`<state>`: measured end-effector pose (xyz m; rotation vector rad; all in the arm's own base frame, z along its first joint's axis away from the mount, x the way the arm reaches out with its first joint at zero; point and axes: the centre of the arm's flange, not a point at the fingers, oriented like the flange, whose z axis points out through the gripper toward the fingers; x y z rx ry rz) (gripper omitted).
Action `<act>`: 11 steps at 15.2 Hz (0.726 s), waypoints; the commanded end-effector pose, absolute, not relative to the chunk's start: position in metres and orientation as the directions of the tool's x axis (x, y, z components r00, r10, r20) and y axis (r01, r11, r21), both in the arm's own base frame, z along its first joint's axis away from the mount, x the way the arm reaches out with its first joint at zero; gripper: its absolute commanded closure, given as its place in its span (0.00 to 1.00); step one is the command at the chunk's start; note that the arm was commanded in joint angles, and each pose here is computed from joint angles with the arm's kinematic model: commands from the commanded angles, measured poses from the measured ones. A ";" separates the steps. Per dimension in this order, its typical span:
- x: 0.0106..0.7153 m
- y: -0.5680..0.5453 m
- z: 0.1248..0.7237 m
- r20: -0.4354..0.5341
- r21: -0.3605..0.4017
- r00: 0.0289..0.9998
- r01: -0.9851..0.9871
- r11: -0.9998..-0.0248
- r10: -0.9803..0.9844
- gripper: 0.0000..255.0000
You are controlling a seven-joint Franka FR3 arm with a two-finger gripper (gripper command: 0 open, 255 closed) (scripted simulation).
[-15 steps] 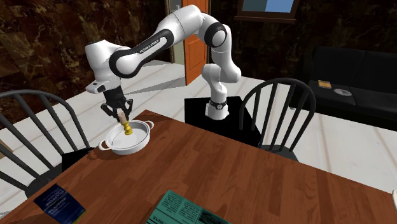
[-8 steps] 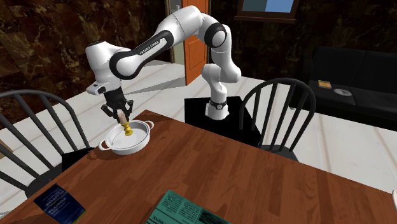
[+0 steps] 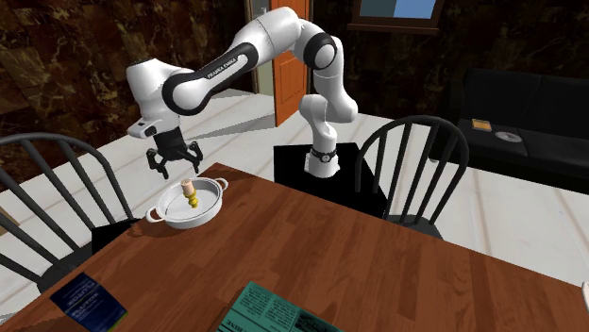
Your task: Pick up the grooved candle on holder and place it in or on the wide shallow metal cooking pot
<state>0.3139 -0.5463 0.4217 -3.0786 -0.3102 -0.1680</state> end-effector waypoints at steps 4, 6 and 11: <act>0.309 -0.550 0.464 0.112 -0.032 0.974 0.201 -0.979 0.196 0.00; 0.309 -0.550 0.464 0.112 -0.032 0.974 0.201 -0.979 0.196 0.00; 0.309 -0.550 0.464 0.112 -0.032 0.974 0.201 -0.979 0.196 0.00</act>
